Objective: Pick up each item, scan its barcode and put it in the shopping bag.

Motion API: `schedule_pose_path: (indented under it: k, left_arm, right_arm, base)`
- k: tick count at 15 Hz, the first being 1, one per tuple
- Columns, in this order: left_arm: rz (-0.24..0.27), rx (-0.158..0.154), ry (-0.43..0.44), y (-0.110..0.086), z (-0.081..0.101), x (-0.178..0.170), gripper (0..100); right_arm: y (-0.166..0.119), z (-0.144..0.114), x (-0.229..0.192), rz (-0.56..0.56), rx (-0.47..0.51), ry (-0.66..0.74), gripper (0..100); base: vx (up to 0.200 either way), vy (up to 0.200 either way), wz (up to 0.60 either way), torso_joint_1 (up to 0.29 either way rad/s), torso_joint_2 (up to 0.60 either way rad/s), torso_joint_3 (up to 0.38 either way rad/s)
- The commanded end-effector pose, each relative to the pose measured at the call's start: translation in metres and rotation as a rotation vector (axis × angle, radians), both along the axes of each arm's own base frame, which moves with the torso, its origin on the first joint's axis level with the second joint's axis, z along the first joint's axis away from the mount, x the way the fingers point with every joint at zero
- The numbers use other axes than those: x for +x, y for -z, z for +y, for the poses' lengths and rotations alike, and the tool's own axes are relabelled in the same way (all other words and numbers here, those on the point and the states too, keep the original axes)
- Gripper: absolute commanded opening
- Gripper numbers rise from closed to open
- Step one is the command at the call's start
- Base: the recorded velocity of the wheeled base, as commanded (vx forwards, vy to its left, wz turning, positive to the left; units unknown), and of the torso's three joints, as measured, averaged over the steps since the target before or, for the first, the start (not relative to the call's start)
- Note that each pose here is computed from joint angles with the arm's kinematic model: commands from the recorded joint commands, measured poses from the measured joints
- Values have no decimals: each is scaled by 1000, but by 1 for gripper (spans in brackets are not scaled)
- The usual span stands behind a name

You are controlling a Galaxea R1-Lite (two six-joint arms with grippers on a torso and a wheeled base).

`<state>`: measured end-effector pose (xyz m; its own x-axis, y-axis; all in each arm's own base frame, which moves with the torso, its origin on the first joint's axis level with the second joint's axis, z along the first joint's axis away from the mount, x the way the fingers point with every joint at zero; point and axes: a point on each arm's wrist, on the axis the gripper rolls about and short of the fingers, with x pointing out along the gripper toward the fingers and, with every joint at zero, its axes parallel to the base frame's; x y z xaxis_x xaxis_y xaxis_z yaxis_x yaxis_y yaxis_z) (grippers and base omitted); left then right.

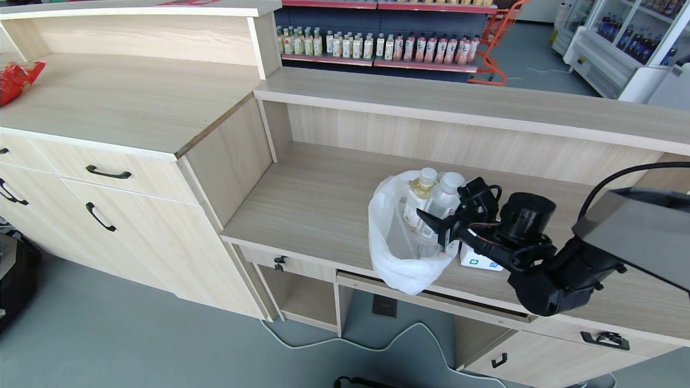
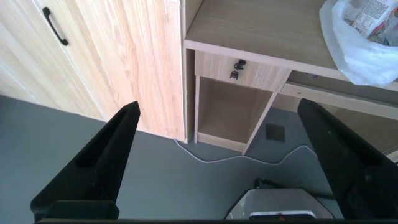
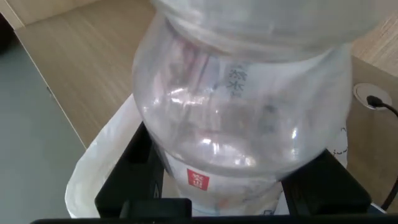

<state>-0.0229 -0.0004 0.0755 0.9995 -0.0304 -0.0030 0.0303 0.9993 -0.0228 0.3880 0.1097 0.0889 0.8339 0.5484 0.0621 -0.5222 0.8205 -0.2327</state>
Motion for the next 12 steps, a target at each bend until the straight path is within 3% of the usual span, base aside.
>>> schedule_pose_path:
  k: [1,9,10,12]
  left_arm:
    - [0,0,0,0,0,0,100]
    - [0,0,0,0,0,0,100]
    - [0,0,0,0,0,0,100]
    - [0,0,0,0,0,0,100]
  right_arm:
    - [25,3,12,40,-15,0,0]
    - [59,2,16,77,-22,1,0]
    - [61,0,17,80,-23,-5,100]
    - [62,-2,16,86,-27,-14,100]
  base:
    - [0,0,0,0,0,0]
    - [0,0,0,0,0,0]
    - [0,0,0,0,0,0]
    - [0,0,0,0,0,0]
